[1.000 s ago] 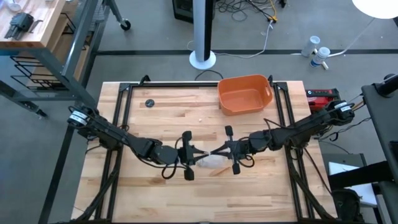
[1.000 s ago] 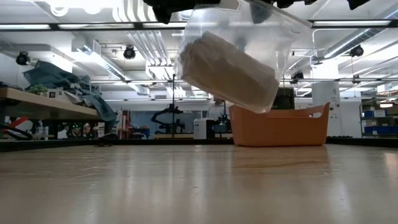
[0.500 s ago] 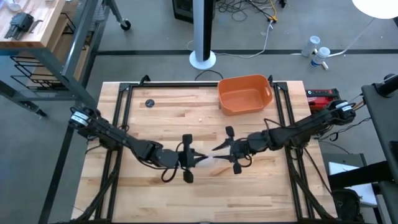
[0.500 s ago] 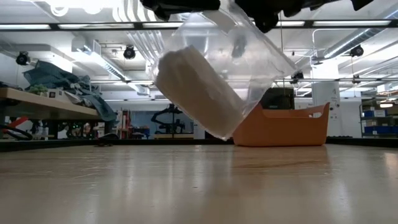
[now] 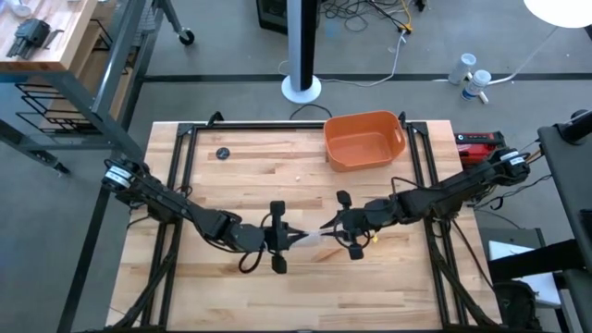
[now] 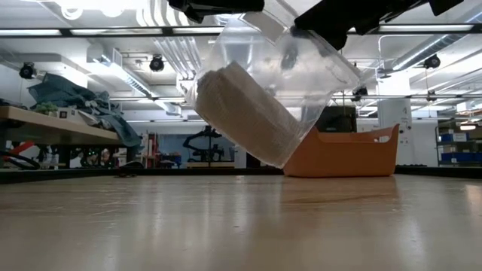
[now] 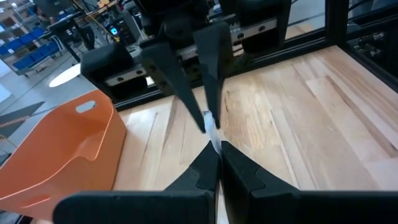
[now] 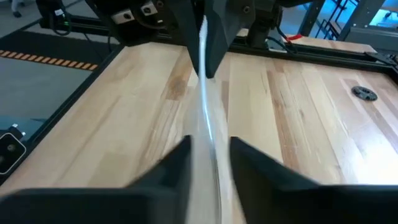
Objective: Roll bandage
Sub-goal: Close the transparent zip bag, then put the transparent zip bag into the orange bin
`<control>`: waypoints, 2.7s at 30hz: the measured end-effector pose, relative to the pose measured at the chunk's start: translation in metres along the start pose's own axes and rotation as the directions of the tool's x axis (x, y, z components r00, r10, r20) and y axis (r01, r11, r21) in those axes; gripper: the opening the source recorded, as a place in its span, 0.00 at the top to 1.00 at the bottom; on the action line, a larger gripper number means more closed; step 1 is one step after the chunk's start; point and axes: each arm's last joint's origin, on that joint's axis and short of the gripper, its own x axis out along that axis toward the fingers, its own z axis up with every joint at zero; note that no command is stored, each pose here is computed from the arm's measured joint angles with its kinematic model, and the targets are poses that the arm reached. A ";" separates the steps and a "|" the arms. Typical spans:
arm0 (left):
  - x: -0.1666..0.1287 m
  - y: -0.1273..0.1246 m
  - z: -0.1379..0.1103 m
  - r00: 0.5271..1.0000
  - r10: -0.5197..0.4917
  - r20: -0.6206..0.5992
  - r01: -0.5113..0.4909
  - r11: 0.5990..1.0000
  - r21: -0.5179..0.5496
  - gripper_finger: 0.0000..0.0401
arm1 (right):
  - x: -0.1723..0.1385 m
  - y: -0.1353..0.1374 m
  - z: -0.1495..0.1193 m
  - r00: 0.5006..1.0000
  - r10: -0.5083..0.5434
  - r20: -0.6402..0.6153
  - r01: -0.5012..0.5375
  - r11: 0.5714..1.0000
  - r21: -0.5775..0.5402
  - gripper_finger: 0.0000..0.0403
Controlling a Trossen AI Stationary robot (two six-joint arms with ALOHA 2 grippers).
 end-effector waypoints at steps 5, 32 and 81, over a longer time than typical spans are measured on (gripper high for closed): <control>0.000 0.000 -0.001 1.000 -0.002 -0.012 0.002 1.000 0.007 1.00 | 0.000 -0.001 -0.001 1.000 0.005 -0.008 -0.005 1.000 0.004 0.93; -0.001 -0.001 -0.005 0.999 -0.008 -0.051 0.008 1.000 -0.002 1.00 | -0.003 -0.010 -0.028 0.958 0.033 -0.287 -0.014 0.998 0.066 0.96; -0.003 0.017 -0.033 0.887 0.370 -0.276 -0.332 0.927 0.176 1.00 | 0.010 -0.022 -0.045 0.827 -0.467 -0.313 0.237 0.795 -0.559 1.00</control>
